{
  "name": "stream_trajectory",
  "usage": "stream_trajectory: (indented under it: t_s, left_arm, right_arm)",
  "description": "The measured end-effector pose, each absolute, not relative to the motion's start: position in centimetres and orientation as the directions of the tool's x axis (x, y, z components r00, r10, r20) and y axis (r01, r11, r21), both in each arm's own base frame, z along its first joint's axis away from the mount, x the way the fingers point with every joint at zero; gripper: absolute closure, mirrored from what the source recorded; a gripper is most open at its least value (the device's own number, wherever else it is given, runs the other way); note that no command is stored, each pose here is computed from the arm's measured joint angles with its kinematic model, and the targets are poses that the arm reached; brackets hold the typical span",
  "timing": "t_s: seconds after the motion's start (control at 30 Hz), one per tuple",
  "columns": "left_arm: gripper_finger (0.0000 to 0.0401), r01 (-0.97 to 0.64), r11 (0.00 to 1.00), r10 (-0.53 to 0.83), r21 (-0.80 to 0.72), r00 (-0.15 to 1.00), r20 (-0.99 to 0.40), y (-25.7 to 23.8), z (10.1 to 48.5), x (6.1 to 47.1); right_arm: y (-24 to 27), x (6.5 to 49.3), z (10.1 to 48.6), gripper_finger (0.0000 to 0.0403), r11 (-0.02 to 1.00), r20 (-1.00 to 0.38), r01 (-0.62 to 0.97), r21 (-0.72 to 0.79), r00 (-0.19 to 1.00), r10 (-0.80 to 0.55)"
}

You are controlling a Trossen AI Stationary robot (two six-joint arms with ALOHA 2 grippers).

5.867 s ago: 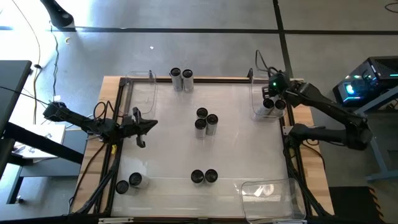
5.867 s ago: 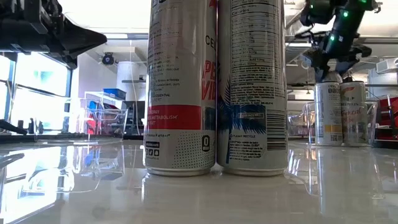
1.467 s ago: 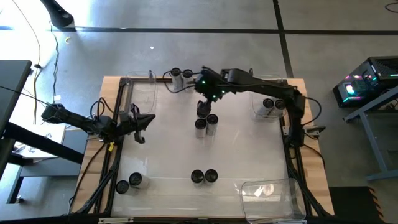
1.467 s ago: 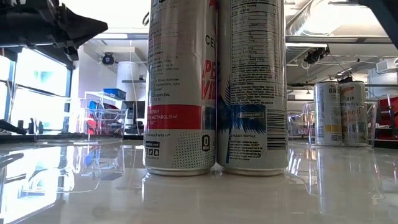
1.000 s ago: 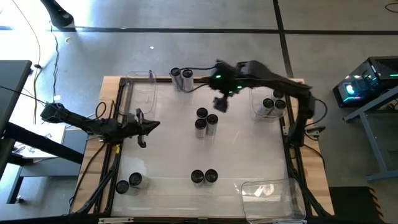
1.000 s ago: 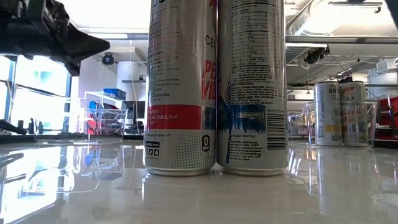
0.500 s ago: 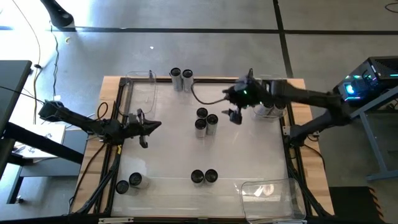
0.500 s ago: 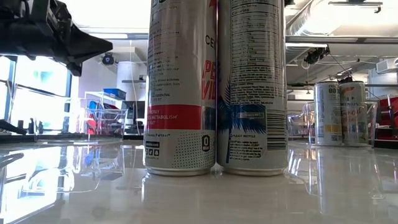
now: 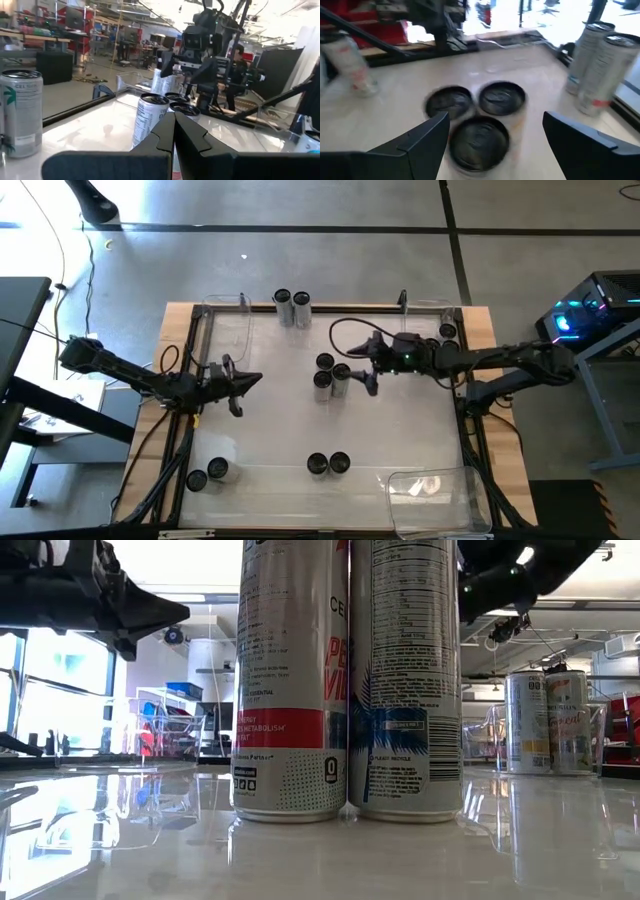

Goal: Sort soda cans
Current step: Put the yellow soda can into the top right transparent bin

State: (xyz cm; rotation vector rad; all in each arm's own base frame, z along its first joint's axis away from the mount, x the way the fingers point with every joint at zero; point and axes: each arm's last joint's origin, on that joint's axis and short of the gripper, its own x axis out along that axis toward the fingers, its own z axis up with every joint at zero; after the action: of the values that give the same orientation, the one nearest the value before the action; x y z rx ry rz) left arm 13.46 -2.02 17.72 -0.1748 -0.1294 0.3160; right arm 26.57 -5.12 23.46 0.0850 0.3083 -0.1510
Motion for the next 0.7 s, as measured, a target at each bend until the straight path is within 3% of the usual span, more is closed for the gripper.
stream_trajectory:
  t_s: [0.3,0.7]
  left_arm:
    - [0.0401,-0.333,0.935,0.348,-0.124,0.929,0.128,-2.1,19.2,13.9]
    - [0.0401,-0.334,0.936,0.348,-0.115,0.927,0.142,-2.1,19.8,14.1]
  right_arm:
    - [-5.1,27.5,21.9,0.0084,0.991,-0.349,0.102,0.087,0.935,-0.066]
    - [-5.2,28.4,20.1,0.0047,0.998,-0.404,0.04,0.043,0.914,-0.019]
